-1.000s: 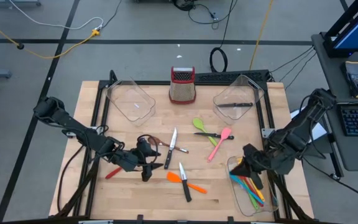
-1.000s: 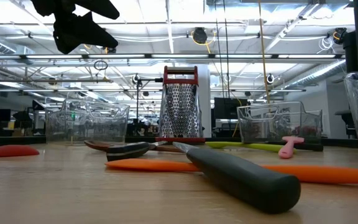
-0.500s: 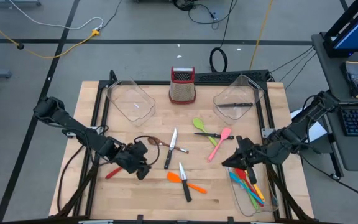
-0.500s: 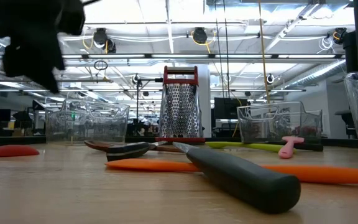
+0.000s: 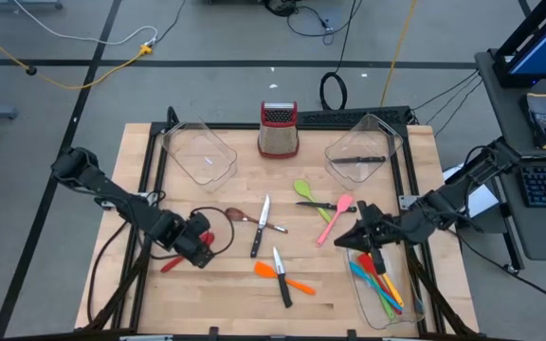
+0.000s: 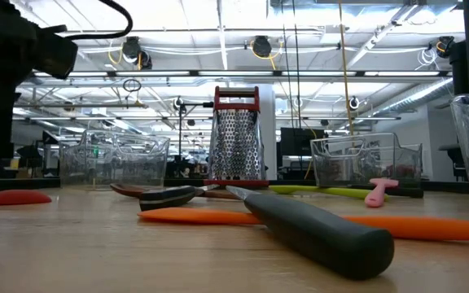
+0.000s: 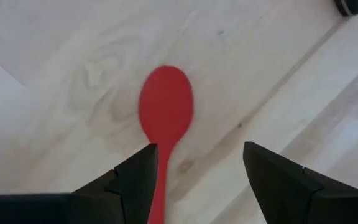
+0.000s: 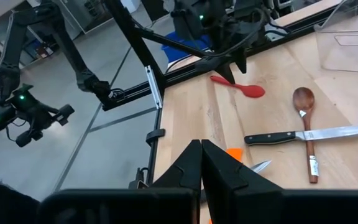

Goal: Pick & Place Kitchen Items
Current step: Put the red serving spoon into the top left transparent bin

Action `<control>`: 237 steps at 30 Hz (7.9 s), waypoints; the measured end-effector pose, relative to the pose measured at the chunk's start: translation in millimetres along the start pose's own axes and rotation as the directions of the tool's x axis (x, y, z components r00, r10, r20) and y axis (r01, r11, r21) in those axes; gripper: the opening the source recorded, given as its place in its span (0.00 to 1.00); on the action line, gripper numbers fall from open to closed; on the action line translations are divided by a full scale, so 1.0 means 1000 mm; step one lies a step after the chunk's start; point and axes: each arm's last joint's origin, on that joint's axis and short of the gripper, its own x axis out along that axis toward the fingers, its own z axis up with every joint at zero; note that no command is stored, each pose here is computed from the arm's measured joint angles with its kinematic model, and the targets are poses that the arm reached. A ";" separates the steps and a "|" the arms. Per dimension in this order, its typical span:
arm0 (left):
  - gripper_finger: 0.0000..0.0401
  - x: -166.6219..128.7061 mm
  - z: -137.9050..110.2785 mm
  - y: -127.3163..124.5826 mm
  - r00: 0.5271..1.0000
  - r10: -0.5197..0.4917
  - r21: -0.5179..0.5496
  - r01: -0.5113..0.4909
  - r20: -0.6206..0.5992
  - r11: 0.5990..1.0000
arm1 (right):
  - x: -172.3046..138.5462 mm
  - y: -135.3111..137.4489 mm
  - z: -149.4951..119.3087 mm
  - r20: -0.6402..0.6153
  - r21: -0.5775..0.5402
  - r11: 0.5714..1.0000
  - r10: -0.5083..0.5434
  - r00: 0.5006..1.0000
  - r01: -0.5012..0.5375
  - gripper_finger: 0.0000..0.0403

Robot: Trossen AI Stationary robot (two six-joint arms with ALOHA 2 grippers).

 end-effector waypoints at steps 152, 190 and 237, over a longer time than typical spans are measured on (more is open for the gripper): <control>0.20 0.099 -0.064 -0.001 0.868 0.032 -0.027 -0.021 0.495 0.999 | 0.002 -0.004 0.004 0.011 0.027 1.000 -0.010 1.000 0.010 0.00; 0.37 0.050 -0.056 -0.029 0.924 0.138 0.114 -0.104 -0.356 0.988 | 0.002 -0.004 0.004 0.007 0.009 1.000 -0.005 1.000 0.005 0.00; 0.49 0.062 -0.061 -0.033 0.965 0.093 -0.013 -0.099 -0.244 0.995 | 0.002 -0.004 0.004 0.008 0.015 1.000 -0.006 1.000 0.006 0.00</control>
